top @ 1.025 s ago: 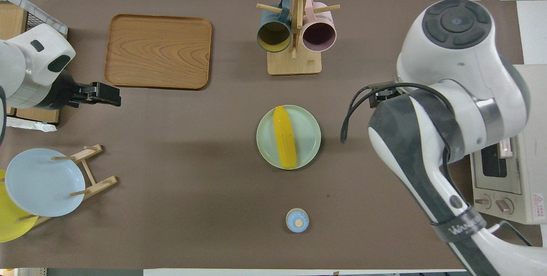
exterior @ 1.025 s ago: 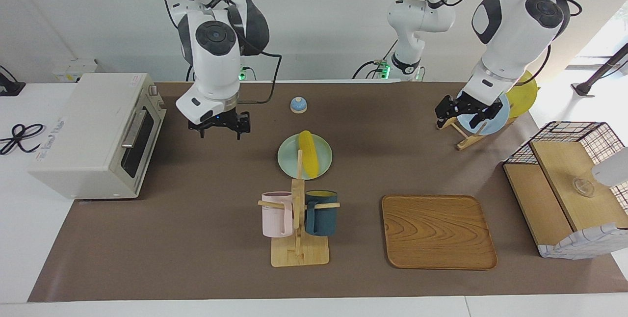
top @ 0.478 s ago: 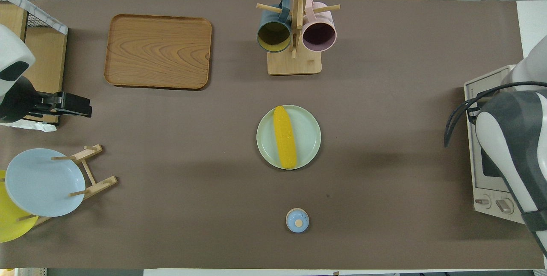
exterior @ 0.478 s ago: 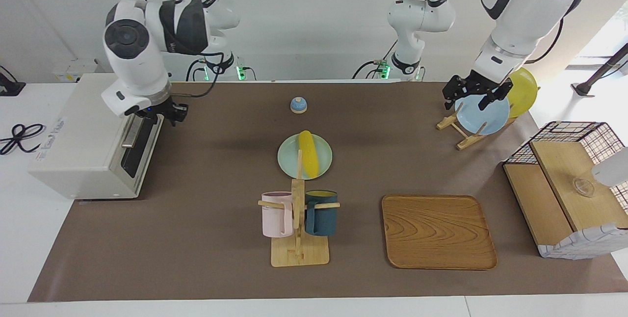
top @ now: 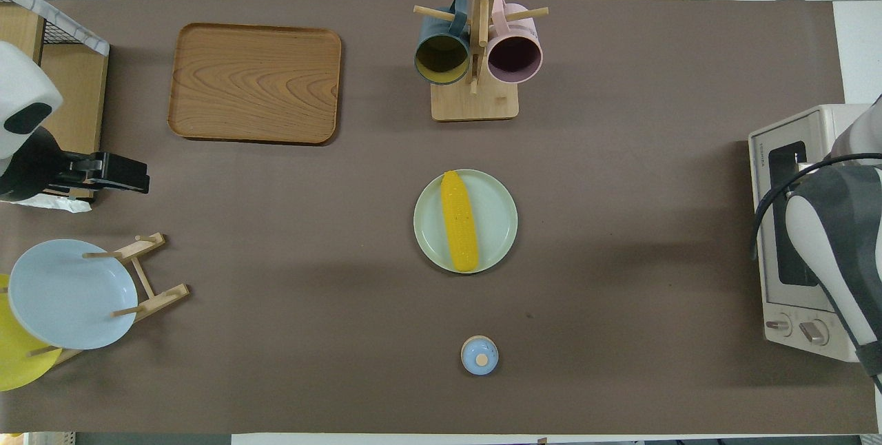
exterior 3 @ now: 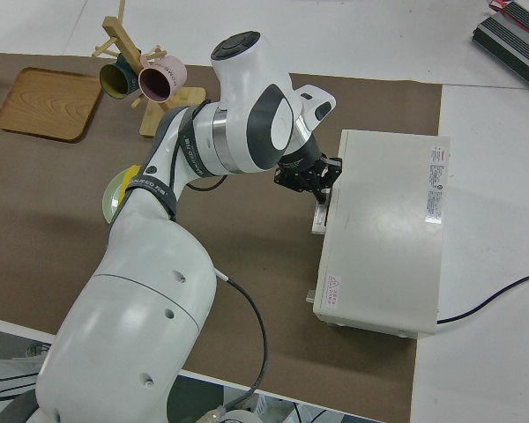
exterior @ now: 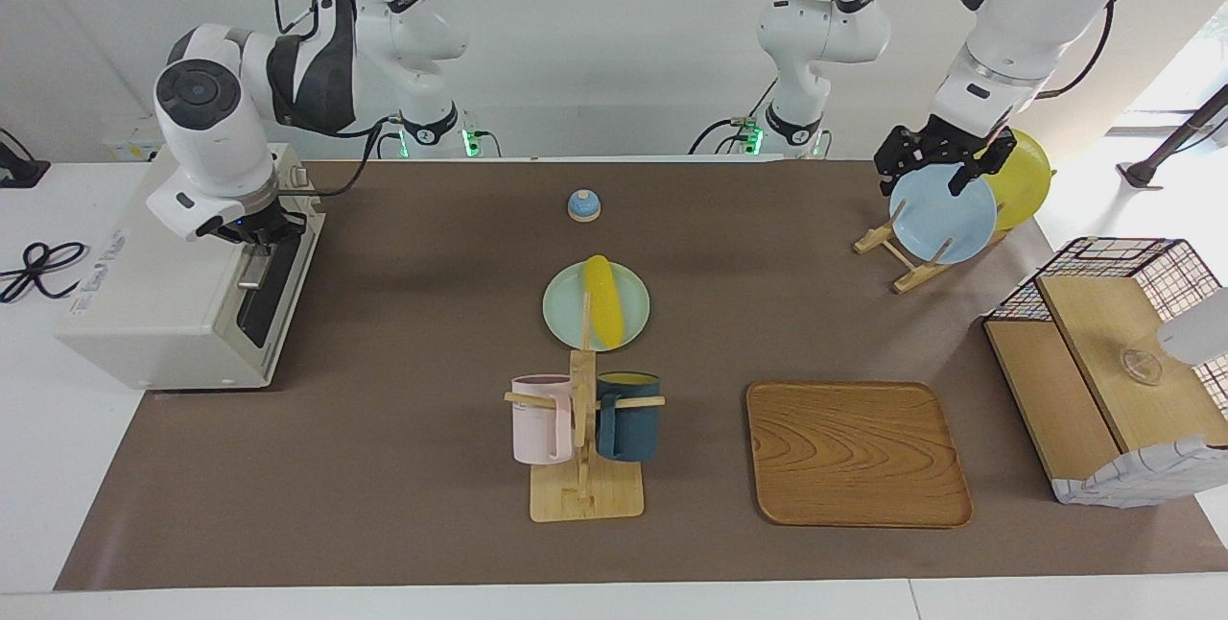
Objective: Put corn in oven
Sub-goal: 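Pull the toaster oven door open with the right gripper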
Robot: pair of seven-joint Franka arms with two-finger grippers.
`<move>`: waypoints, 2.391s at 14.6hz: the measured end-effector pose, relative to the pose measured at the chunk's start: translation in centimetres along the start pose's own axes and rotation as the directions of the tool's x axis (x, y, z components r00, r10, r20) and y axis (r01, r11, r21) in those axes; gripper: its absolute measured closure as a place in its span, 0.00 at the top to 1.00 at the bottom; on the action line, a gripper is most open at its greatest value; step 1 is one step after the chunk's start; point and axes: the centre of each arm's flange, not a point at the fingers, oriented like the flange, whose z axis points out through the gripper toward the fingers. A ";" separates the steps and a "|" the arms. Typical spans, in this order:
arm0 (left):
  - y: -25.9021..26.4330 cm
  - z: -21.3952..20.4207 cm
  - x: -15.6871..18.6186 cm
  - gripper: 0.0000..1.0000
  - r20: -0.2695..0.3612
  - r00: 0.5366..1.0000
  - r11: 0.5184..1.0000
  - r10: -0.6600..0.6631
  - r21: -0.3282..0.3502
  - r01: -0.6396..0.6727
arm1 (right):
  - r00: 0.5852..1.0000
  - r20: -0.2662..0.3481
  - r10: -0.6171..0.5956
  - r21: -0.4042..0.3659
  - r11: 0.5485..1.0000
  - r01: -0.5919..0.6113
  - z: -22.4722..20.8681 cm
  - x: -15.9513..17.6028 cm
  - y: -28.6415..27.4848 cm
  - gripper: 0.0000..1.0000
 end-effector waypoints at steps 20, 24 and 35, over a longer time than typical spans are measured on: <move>-0.4 1.4 2.4 1.00 -0.009 1.000 1.000 -0.016 -0.001 0.016 | 0.987 -0.140 0.082 0.262 0.964 -0.043 9.5 2.4 -12.9 0.01; -0.2 1.6 2.4 1.00 -0.005 1.000 1.000 -0.013 -0.001 0.013 | 0.984 -0.143 0.106 0.277 0.959 -0.063 11.9 2.2 -13.8 0.01; -0.8 1.6 2.5 1.00 -0.006 1.000 1.000 -0.024 -0.002 0.024 | 0.971 -0.192 0.140 0.319 0.945 -0.073 -1.4 7.0 -24.3 0.26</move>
